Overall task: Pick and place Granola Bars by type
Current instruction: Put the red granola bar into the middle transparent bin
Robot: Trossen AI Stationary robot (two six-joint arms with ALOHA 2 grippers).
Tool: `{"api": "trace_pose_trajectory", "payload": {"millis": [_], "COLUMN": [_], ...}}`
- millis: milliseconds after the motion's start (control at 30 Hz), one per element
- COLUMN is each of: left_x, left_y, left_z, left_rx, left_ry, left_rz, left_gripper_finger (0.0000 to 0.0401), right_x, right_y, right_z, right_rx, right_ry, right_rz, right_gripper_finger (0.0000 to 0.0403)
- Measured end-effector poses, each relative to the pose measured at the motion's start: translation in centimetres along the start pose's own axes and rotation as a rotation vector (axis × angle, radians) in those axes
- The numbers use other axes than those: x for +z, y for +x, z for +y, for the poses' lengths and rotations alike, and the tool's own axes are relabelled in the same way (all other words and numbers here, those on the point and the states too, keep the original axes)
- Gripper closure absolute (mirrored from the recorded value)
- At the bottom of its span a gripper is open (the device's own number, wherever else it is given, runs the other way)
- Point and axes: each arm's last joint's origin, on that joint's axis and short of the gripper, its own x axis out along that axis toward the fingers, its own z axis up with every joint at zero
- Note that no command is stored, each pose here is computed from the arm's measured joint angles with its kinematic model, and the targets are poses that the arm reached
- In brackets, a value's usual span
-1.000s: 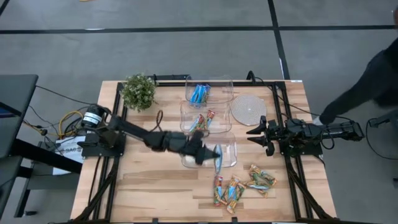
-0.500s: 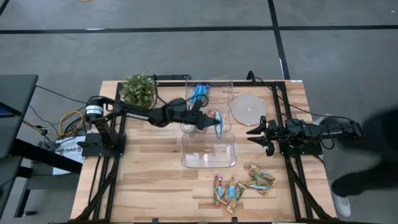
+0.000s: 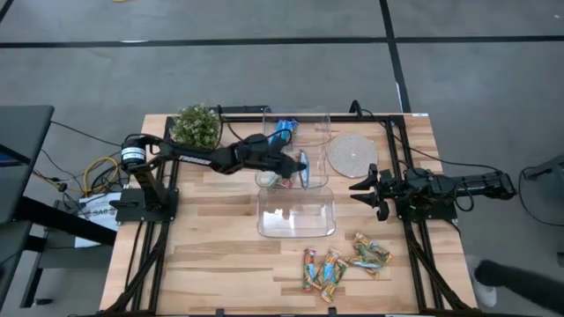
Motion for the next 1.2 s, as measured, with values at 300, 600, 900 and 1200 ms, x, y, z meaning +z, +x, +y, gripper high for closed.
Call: {"api": "trace_pose_trajectory", "payload": {"millis": [300,600,900,1200], "left_x": [1.6,2.9,2.5,-0.1], "left_y": [0.3,-0.8,-0.8,2.1], "left_z": [-1.0,-2.0,-1.8,0.9], "left_rx": [0.339,0.637,0.651,0.645], "left_ry": [0.231,0.363,0.327,0.292], "left_rz": [0.075,0.146,0.175,0.304], "left_gripper_finger": [0.0374,0.0374,0.0374,0.0374], "right_x": [0.0,0.0,0.0,0.0], "right_y": [0.0,0.0,0.0,0.0], "right_z": [0.0,0.0,0.0,0.0], "right_rx": [0.000,0.000,0.000,0.000], "right_ry": [0.000,0.000,0.000,0.000], "right_rz": [0.000,0.000,0.000,0.000], "right_gripper_finger": [0.0268,0.0270,0.0270,0.0270]}}
